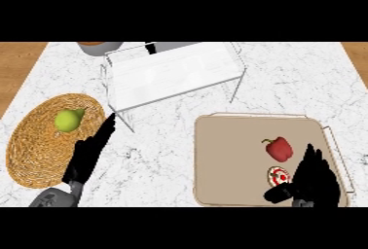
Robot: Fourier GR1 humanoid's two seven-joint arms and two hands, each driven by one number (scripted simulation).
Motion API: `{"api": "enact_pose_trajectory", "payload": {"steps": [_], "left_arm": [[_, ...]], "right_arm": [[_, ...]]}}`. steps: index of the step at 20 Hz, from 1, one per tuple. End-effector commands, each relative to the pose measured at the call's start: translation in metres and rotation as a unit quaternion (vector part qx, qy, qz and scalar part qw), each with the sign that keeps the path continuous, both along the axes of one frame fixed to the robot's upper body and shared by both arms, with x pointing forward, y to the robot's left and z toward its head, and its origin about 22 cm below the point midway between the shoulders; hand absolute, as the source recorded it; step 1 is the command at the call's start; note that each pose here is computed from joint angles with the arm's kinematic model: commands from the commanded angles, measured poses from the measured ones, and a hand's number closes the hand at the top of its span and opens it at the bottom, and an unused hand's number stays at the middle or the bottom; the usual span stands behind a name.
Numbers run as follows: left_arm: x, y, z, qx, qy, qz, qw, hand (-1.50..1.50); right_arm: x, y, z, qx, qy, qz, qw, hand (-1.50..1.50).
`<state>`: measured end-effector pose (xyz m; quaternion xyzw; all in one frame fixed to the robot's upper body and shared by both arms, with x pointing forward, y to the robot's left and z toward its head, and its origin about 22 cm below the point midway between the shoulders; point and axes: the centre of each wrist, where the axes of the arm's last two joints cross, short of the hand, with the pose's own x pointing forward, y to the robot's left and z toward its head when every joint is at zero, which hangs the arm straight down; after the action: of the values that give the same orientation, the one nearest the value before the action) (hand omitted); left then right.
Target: Pick the cupcake from the tray and place it in the tiered shelf
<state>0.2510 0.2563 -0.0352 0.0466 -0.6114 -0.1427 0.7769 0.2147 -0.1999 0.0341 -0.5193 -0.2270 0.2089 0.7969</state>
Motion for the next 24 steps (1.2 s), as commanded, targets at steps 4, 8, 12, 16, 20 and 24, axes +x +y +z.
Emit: {"api": "enact_pose_trajectory", "payload": {"steps": [4,8,12,16,20,24], "left_arm": [[-0.011,-0.008,-0.002,-0.003,-0.002,0.004,1.0,0.0],[-0.017,0.004,-0.013,-0.008,0.008,0.006,0.9999,0.0],[-0.009,0.008,0.0,-0.008,0.003,0.007,0.9999,0.0],[-0.011,0.032,0.004,-0.003,0.007,0.0,1.0,0.0],[-0.02,0.002,0.006,-0.005,0.006,0.008,0.9999,0.0],[-0.01,0.019,0.005,0.002,-0.004,0.017,0.9998,0.0]], "right_arm": [[0.028,0.028,0.001,-0.034,0.097,-0.091,0.991,-1.5],[0.024,0.028,-0.002,-0.039,0.106,-0.081,0.99,-1.5],[0.022,0.024,-0.019,-0.043,0.117,-0.083,0.989,-1.5],[0.032,0.028,-0.01,-0.042,0.115,-0.079,0.989,-1.5],[0.014,0.019,-0.033,-0.038,0.115,-0.082,0.989,-1.5],[0.029,0.007,-0.029,-0.015,0.118,-0.061,0.991,1.5]]}}
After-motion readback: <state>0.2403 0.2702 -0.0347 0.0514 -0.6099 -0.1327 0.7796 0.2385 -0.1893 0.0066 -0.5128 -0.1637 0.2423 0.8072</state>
